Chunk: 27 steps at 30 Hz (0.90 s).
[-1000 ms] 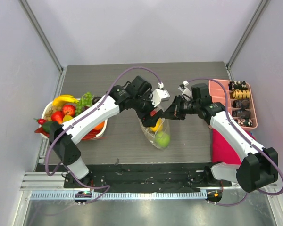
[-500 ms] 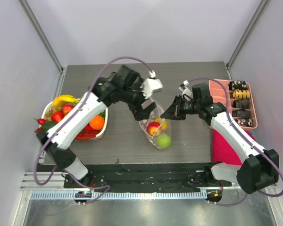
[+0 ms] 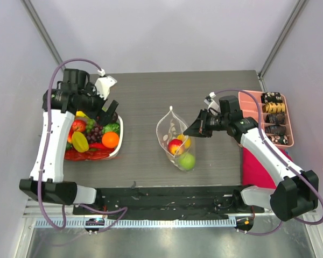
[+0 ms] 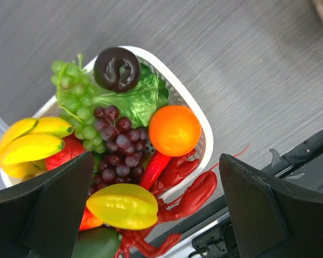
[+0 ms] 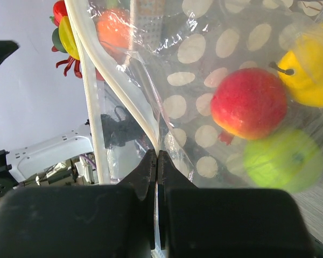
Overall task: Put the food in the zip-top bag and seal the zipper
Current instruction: Pick up the fake fruit from the bin.
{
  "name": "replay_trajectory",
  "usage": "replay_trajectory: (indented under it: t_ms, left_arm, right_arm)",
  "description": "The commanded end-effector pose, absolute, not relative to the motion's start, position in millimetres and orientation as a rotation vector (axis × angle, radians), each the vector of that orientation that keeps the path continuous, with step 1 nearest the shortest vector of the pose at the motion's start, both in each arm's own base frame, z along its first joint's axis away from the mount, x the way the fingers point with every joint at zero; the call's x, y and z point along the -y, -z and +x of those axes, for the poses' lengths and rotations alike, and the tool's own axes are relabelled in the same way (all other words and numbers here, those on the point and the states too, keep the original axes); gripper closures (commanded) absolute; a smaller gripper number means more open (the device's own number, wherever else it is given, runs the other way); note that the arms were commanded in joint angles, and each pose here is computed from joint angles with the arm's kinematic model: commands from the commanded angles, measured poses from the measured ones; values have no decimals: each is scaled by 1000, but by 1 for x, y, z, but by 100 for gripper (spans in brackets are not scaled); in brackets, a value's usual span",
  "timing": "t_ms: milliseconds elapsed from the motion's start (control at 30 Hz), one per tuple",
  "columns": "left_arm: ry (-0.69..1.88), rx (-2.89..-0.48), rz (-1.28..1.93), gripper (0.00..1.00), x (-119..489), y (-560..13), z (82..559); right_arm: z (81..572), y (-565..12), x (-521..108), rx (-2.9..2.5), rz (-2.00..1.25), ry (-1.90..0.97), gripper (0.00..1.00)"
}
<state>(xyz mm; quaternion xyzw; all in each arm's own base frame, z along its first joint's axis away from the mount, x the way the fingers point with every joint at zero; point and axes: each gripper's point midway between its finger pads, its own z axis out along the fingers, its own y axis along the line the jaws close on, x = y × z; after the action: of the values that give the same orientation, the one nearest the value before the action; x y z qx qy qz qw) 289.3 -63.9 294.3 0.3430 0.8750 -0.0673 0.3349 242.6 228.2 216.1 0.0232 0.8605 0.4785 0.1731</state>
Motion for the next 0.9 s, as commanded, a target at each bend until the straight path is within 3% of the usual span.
replay_trajectory:
  t_ms: [0, 67, 267, 867]
  left_arm:
    - [134, -2385, 791, 1, 58, -263, 323]
    - [158, -2516, 747, 5, 58, -234, 336]
    - [75, -2564, 670, 6, 54, -209, 378]
    - [-8, -2668, 766, 5, 47, -142, 395]
  right_arm:
    - [247, -231, -229, -2370, 32, -1365, 99]
    - [248, -232, -229, -2366, 28, -1359, 99]
    - [248, -231, -228, -2370, 34, -1356, 99]
    - [248, -229, -228, -2378, 31, -1352, 99]
